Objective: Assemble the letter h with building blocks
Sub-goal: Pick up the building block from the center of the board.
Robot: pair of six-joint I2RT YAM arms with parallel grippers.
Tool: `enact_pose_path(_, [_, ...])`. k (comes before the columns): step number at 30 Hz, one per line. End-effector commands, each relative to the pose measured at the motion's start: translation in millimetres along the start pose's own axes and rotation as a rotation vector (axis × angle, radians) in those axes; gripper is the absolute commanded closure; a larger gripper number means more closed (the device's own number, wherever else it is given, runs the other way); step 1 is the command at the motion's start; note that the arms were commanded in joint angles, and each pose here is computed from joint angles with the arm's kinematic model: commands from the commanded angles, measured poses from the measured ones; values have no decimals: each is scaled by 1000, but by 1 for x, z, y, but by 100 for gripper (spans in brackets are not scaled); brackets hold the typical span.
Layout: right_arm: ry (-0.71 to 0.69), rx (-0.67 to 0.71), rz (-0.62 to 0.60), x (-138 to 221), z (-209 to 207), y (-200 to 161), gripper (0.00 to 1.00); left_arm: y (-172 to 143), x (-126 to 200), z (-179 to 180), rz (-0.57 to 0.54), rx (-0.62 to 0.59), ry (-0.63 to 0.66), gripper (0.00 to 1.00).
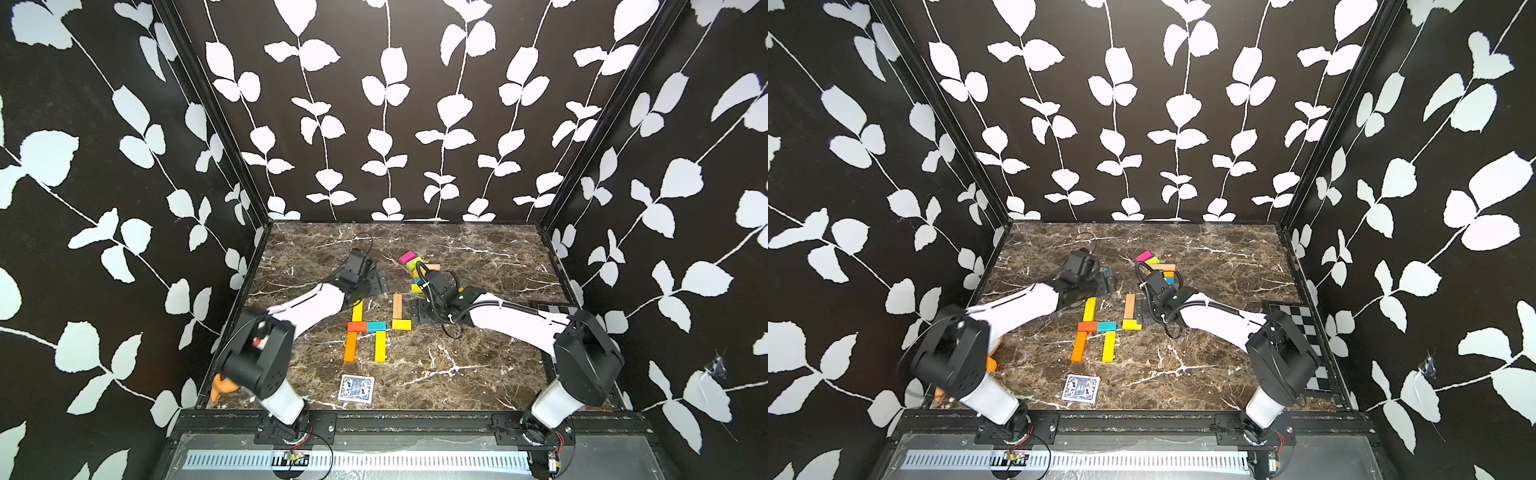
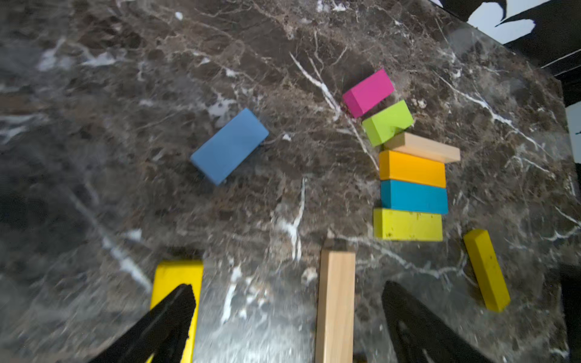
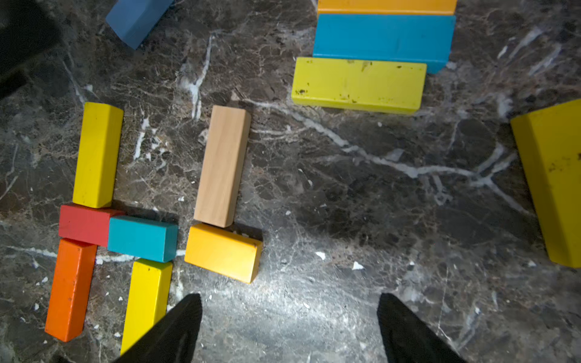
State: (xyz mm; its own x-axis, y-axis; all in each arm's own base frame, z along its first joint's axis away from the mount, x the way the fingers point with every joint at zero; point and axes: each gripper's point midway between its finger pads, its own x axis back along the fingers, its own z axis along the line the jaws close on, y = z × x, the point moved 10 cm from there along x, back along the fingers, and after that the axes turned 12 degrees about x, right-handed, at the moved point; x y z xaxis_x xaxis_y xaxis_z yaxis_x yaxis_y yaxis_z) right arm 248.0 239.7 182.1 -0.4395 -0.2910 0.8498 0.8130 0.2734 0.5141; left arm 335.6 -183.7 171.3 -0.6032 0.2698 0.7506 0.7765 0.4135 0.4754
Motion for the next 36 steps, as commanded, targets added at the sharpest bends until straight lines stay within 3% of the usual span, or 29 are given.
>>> enact_pose_path(1, [28,6,-91,22,-1,6,13,15,-17,-7,-65,-12,55,6])
enact_pose_path(11, [4,-4,-129,34,-17,-7,12,18,-58,-1,-62,-26,254,8])
enact_pose_path(21, [-10,-24,-130,36,-28,-11,12,23,-94,-13,-1,-83,255,14])
enact_pose_path(30, [-11,-40,-116,31,-34,-14,12,28,-116,-22,78,-226,319,15])
enact_pose_path(36, [-13,-47,-132,36,-38,-12,12,24,-126,-21,107,-281,355,23])
